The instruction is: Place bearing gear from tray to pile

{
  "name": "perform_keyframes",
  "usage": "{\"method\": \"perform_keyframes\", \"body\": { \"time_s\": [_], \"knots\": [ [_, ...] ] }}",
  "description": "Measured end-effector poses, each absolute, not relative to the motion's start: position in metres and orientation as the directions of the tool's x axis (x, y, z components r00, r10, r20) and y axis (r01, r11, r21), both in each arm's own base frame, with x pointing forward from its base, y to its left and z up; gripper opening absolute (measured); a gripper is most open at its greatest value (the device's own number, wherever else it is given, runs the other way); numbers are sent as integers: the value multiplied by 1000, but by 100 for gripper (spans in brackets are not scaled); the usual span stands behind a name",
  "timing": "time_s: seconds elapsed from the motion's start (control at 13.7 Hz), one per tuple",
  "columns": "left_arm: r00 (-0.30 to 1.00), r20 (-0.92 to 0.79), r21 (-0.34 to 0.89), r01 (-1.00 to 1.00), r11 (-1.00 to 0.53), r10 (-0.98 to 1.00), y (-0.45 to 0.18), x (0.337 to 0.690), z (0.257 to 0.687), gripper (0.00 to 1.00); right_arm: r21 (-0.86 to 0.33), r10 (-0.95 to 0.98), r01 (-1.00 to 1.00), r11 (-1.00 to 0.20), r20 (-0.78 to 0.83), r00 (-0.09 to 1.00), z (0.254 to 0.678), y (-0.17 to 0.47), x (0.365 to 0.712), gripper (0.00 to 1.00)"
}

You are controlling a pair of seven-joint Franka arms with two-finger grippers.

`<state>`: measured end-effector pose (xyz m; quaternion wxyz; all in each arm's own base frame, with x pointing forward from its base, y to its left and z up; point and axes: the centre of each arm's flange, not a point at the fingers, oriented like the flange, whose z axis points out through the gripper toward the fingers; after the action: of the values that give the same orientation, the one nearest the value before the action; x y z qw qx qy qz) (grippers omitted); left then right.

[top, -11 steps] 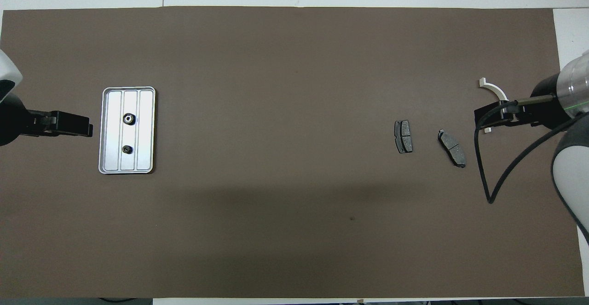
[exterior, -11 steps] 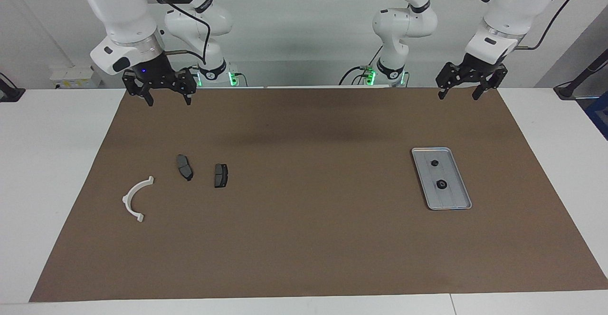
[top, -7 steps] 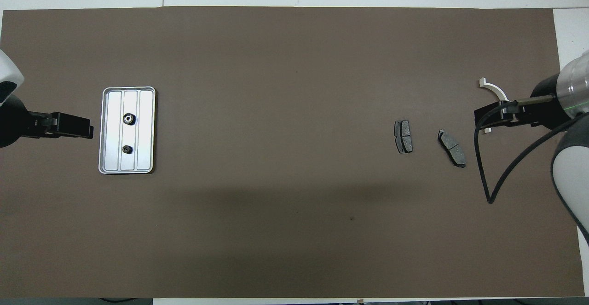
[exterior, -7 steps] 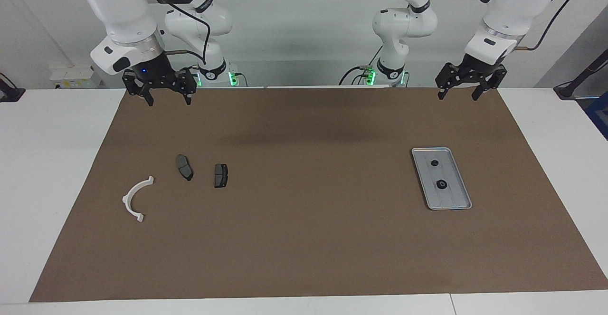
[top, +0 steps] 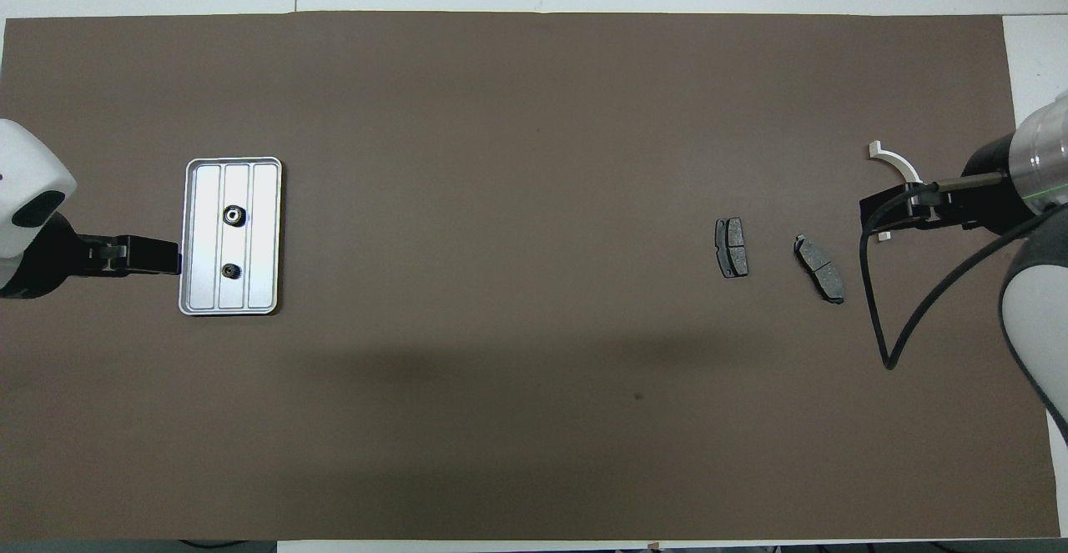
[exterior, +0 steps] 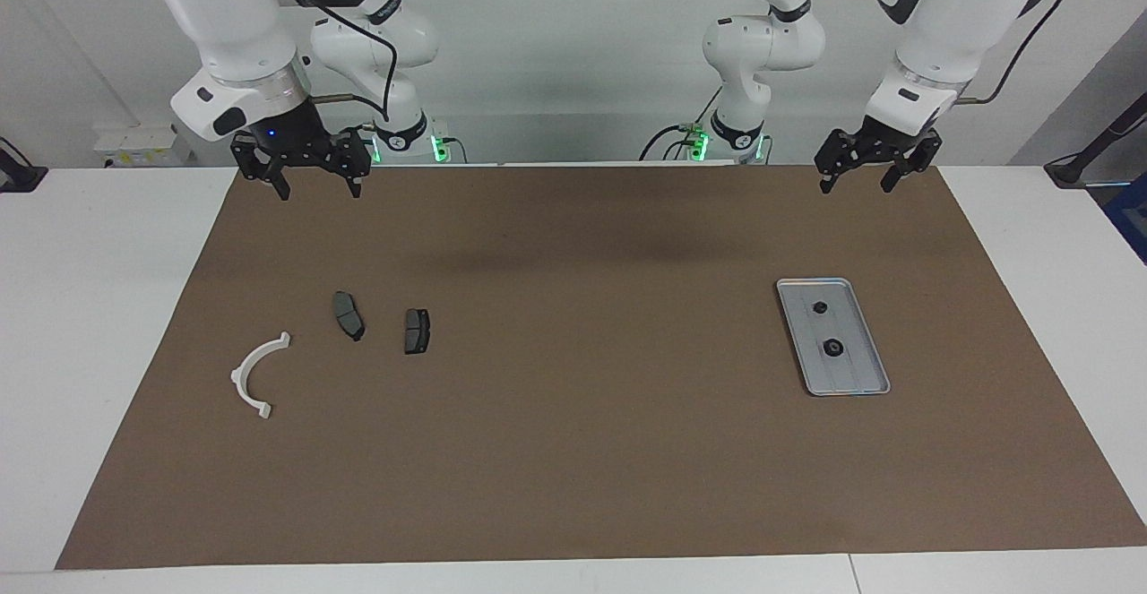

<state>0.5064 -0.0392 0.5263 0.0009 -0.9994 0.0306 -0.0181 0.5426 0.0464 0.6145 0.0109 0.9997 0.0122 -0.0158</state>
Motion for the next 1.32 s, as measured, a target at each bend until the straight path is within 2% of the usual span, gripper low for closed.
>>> {"method": "perform_keyframes", "body": {
  "time_s": [0.22, 0.44, 0.66, 0.73, 0.8, 0.88, 1.02, 1.32],
  "knots": [
    [997, 30, -4, -65, -998, -66, -39, 523, 451, 100, 21, 24, 24, -999, -32, 999, 615, 46, 543, 100],
    [994, 50, -7, -97, -995, -97, -30, 533, 403, 100, 21, 28, 29, -999, -32, 999, 615, 46, 543, 100],
    [992, 61, -11, -114, -993, -115, -8, 532, 379, 100, 20, 73, 74, -997, -33, 997, 614, 45, 543, 100],
    [991, 61, -12, -117, -993, -117, -4, 533, 371, 98, 20, 78, 78, -997, -33, 996, 614, 45, 543, 100],
    [991, 59, -12, -119, -993, -119, 0, 534, 363, 91, 20, 78, 79, -997, -33, 996, 614, 45, 543, 100],
    [991, 53, -12, -122, -992, -122, 3, 536, 354, 90, 19, 78, 79, -997, -33, 996, 614, 45, 543, 100],
    [991, 45, -12, -126, -992, -127, 5, 539, 338, 95, 19, 78, 78, -997, -33, 996, 614, 44, 543, 100],
    [991, 31, -10, -130, -992, -130, 4, 540, 323, 90, 19, 76, 77, -997, -33, 997, 614, 44, 543, 100]
  ]
}}
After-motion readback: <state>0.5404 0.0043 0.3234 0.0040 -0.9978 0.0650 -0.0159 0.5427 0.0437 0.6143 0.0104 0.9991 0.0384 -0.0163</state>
